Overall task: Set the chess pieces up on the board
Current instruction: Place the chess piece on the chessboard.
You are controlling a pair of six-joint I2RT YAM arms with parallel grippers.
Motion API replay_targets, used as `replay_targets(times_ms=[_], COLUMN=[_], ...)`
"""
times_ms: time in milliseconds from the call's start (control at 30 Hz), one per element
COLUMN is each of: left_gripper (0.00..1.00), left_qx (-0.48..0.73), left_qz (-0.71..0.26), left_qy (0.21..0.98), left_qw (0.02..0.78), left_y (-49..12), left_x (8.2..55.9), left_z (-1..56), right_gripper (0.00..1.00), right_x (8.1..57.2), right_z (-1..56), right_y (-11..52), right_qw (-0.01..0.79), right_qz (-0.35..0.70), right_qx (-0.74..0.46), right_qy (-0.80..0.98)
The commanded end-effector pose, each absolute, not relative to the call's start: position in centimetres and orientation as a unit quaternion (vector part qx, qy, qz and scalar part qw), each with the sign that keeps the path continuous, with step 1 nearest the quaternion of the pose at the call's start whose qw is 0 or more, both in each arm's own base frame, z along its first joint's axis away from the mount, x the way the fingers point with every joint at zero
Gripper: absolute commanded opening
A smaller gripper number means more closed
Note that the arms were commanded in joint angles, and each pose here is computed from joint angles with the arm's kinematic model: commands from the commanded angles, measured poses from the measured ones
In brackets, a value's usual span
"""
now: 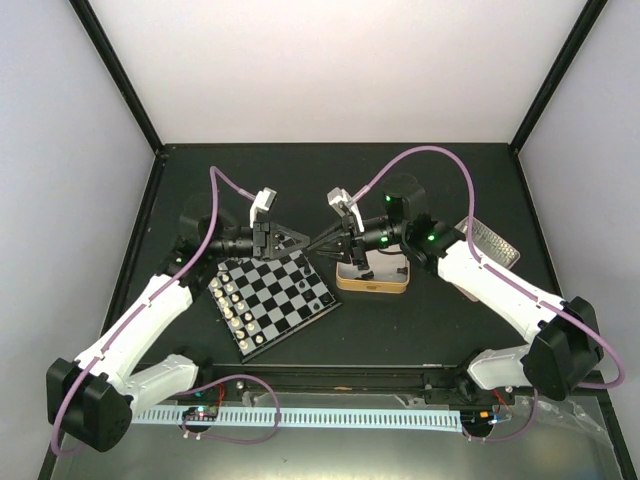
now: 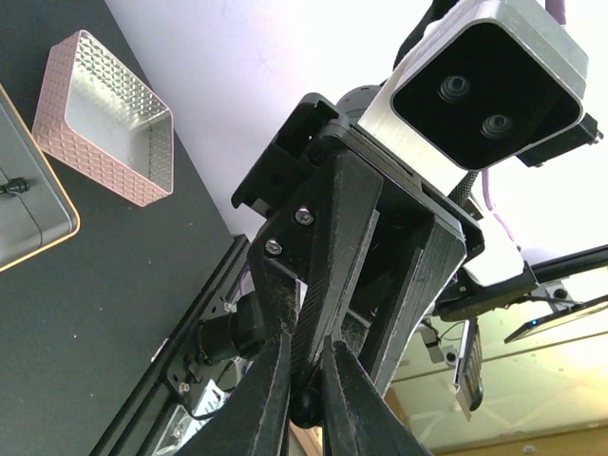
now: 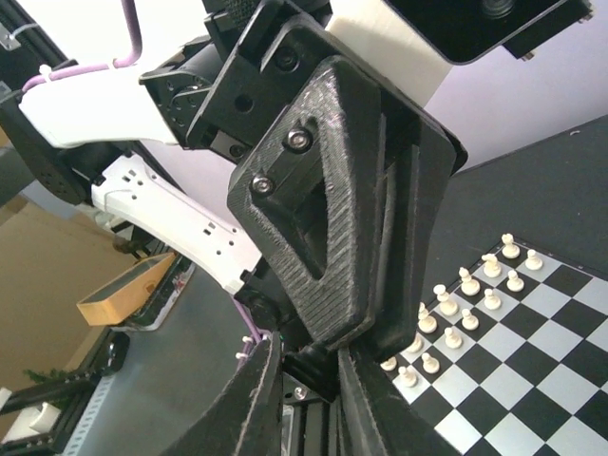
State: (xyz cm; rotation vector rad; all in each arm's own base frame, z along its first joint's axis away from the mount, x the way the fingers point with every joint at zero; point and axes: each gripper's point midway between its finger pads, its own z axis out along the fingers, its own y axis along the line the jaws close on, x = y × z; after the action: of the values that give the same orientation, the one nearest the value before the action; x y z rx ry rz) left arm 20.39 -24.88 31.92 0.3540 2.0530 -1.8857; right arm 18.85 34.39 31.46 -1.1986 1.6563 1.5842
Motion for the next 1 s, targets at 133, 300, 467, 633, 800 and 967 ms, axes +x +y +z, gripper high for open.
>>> replay_targets(times_ms=[133, 300, 467, 633, 800, 967], left_gripper=[0.02, 0.02, 0.02, 0.02, 0.01, 0.02], left_qx=[0.153, 0.115, 0.081, 0.042, 0.029, 0.036], left_qz=[-0.643, -0.563, -0.431, -0.279, -0.213, -0.189], left_qy=[0.72, 0.773, 0.833, 0.9, 0.925, 0.938], left_qw=[0.212, 0.27, 0.337, 0.331, 0.313, 0.288], left_y=[-24.6, -23.2, -20.6, -18.1, -17.4, -18.4], left_x=[20.3, 22.2, 24.0, 25.7, 27.0, 28.3], left_z=[33.3, 31.0, 27.0, 20.2, 15.4, 12.5], right_gripper=[0.55, 0.7, 0.76, 0.77, 0.77, 0.77], right_x=[20.5, 22.7, 27.6, 30.4, 30.0, 29.9], right_z=[30.9, 30.4, 28.4, 25.8, 24.6, 23.1], right_y=[34.2, 33.1, 29.6, 26.3, 26.0, 25.7], right_qw=[0.327, 0.382, 0.459, 0.475, 0.464, 0.452], right_qz=[0.553, 0.513, 0.418, 0.33, 0.324, 0.314], right_qx=[-0.427, -0.372, -0.233, -0.135, -0.139, -0.132], right_qy=[0.636, 0.673, 0.749, 0.805, 0.813, 0.824])
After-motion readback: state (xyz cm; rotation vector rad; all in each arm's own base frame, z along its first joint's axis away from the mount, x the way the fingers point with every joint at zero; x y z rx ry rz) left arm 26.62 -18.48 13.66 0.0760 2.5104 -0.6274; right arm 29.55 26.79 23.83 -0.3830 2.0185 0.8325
